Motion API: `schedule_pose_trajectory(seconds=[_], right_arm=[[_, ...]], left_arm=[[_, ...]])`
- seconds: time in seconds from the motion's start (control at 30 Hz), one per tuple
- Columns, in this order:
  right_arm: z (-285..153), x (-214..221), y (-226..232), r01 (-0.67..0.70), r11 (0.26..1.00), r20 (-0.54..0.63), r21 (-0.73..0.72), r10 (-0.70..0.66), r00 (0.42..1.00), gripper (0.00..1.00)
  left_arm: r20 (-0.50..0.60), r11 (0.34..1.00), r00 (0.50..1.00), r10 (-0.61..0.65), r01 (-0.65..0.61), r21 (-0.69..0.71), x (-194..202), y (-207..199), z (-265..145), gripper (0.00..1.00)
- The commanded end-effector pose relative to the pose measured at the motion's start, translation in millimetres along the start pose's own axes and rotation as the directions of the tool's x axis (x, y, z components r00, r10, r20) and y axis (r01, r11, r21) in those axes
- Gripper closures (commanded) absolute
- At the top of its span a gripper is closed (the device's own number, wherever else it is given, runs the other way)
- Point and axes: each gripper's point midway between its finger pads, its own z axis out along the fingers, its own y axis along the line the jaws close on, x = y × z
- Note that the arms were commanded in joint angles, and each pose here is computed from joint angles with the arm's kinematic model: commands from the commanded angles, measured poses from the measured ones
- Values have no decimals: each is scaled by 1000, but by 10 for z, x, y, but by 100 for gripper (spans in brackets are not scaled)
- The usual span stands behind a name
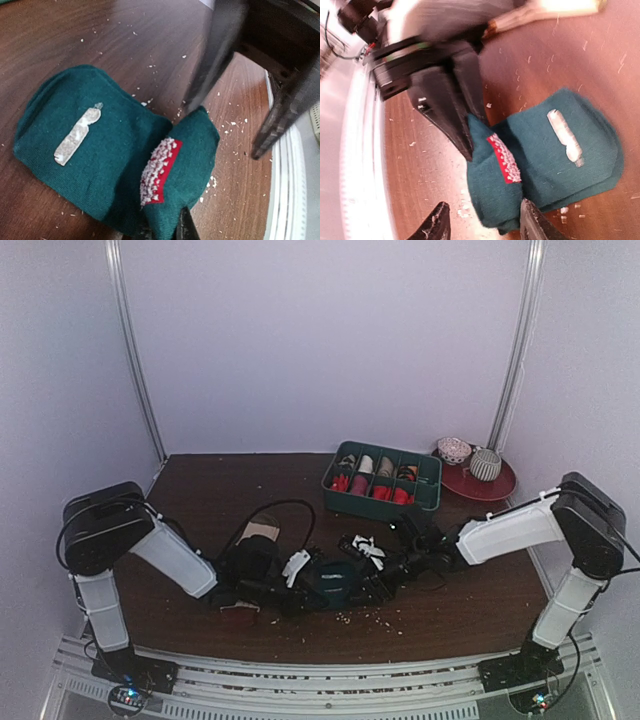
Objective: Roll the socks
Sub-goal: Roll the sock at the center of the board.
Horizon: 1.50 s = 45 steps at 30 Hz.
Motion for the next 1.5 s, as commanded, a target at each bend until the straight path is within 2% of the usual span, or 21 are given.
schedule_pose_trajectory(seconds=[0.0, 0.1, 0.27, 0.43, 1.03, 1.27, 1.3, 1.43, 1.47], right_arm=[[-107, -180, 70, 386, 889, 64, 244, -412, 909, 51], [-109, -103, 156, 511, 791, 19, 335, -548, 836, 50], [-131, -102, 23, 540, 721, -44, 434, -582, 812, 51], [-56, -98, -58, 563, 691, -83, 453, -596, 798, 52], [321, 284, -48, 559, 759, -148, 333, -544, 826, 55], [413, 490, -101, 467, 829, -192, 308, -426, 884, 73], [426, 532, -92, 444, 847, -199, 292, -401, 894, 75], [490, 752, 23, 311, 937, -239, 158, -269, 933, 81], [497, 810, 52, 271, 955, -253, 124, -233, 939, 82]], left_arm=[[-339, 947, 886, -316, 275, -163, 1051, 347, -128, 100], [-377, 936, 857, -352, 315, -159, 1134, 331, -160, 100], [-411, 920, 823, -392, 358, -159, 1277, 350, -196, 100], [-415, 922, 823, -386, 356, -151, 1248, 348, -179, 100], [-418, 921, 821, -388, 355, -157, 1272, 373, -188, 100], [-409, 936, 842, -352, 317, -153, 1150, 409, -142, 100], [-398, 942, 854, -336, 299, -153, 1096, 417, -143, 99], [-295, 972, 931, -214, 175, -155, 696, 412, -248, 56], [-261, 978, 950, -174, 135, -160, 569, 402, -299, 50]])
